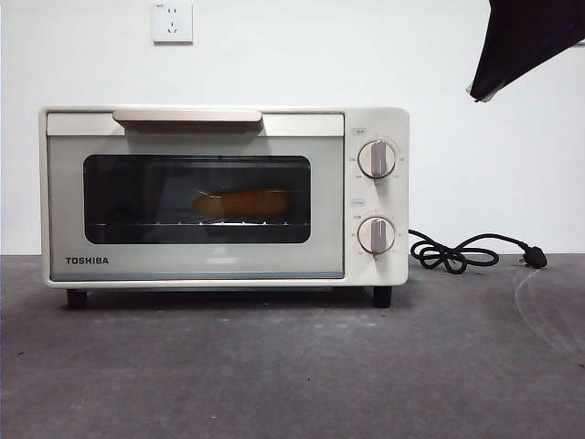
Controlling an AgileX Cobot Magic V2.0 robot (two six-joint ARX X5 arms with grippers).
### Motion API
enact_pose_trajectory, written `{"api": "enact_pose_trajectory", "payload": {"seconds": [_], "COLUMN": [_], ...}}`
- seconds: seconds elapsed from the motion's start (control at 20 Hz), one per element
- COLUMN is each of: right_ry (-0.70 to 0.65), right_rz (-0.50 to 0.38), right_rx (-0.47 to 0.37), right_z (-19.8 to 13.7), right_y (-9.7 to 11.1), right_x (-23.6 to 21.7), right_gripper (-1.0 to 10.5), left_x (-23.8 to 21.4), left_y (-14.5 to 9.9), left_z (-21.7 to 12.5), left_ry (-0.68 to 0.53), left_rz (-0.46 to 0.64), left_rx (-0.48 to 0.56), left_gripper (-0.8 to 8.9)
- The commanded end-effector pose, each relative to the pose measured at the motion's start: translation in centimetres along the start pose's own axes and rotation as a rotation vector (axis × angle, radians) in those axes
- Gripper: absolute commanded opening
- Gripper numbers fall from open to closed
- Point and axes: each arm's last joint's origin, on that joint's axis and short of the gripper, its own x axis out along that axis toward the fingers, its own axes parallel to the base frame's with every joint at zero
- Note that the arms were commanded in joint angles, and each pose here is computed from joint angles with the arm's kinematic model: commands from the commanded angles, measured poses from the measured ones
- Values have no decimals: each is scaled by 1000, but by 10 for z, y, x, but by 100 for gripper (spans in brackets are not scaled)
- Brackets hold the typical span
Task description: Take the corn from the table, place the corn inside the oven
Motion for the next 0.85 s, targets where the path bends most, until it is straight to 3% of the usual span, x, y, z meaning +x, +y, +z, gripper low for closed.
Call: {"api": "enact_pose_trajectory", "payload": {"seconds": [0.05, 0.15, 0.35, 0.6, 0.85], "right_ry": [-4, -4, -4, -4, -4], "right_rz": [-3, -3, -3, -3, -3], "right_rx": [2, 2, 2, 2, 2], "right_z": [1, 1, 1, 1, 1], "right_y": [-1, -1, -1, -1, -1], "right_x": [1, 1, 1, 1, 1], "right_gripper": [-2, -1, -2, -2, -1], "left_x": [-6, -8, -9, -9, -11], "left_y": [-3, -4, -5, -3, -1], "left_z": [2, -11, -72, -154, -209], "left_ry": [-135, -235, -348, -307, -213], "left_rz": [6, 12, 26, 116, 277], "left_rx": [74, 120, 153, 66, -36], "left_gripper": [-4, -4, -4, -4, -4]}}
